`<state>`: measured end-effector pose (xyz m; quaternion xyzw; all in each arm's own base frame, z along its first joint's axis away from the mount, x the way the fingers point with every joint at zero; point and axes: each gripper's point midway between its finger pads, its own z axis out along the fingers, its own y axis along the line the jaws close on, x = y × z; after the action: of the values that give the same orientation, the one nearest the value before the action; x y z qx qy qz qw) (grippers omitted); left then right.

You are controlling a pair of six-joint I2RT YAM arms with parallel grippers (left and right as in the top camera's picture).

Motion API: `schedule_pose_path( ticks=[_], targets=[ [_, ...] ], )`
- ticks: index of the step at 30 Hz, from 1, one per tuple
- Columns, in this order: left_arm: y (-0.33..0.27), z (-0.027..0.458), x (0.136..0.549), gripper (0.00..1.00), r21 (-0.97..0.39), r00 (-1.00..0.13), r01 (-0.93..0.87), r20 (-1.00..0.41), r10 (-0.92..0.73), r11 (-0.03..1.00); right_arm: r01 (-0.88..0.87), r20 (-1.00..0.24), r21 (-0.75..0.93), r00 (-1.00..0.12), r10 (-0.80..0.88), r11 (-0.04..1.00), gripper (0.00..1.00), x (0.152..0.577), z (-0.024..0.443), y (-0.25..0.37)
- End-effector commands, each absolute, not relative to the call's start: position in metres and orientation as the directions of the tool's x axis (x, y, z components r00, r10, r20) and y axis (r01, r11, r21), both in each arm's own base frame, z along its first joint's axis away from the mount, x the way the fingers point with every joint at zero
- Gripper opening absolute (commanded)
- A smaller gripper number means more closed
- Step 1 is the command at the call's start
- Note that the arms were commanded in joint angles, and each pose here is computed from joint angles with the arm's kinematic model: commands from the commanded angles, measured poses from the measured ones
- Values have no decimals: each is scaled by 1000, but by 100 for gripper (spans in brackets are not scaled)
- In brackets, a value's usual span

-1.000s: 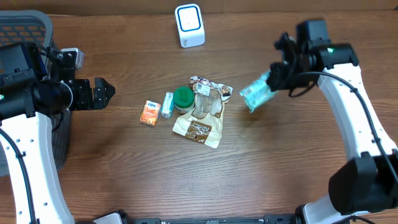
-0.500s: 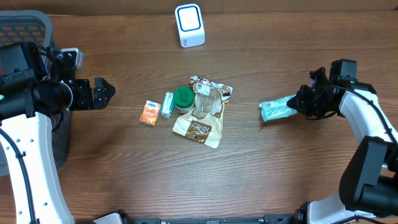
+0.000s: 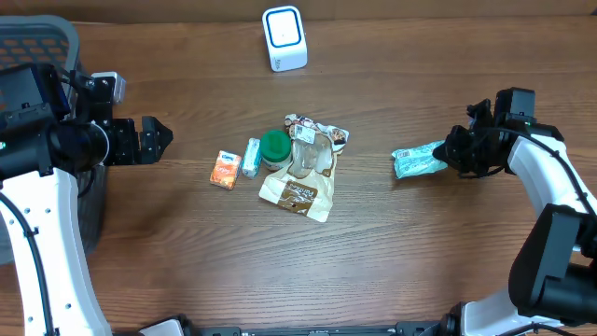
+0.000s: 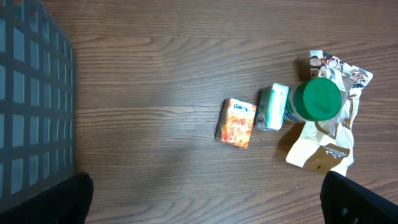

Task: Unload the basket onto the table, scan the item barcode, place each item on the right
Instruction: 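Reach the right gripper to the snack bag and grasp it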

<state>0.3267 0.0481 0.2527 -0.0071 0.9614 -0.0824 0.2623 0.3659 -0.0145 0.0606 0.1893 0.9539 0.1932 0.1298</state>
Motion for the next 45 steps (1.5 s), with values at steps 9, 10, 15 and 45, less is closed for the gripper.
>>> schedule_pose_path(
  ticks=[9, 10, 15, 45],
  targets=[
    [50, 251, 326, 100, -154, -864, 35, -501, -47, 987, 390, -93, 406, -882, 462, 826, 100, 352, 61, -12],
    [50, 251, 326, 100, -154, -864, 35, -501, -47, 987, 388, -85, 408, -885, 458, 826, 100, 351, 63, -11],
    [50, 251, 326, 100, -153, -864, 35, -501, -47, 988, 301, -130, 411, -915, 382, 861, 100, 358, 99, 3],
    [50, 251, 326, 100, -153, -864, 35, -501, -47, 988, -425, -515, -77, -758, -401, 902, 92, 332, 126, 281]
  ],
)
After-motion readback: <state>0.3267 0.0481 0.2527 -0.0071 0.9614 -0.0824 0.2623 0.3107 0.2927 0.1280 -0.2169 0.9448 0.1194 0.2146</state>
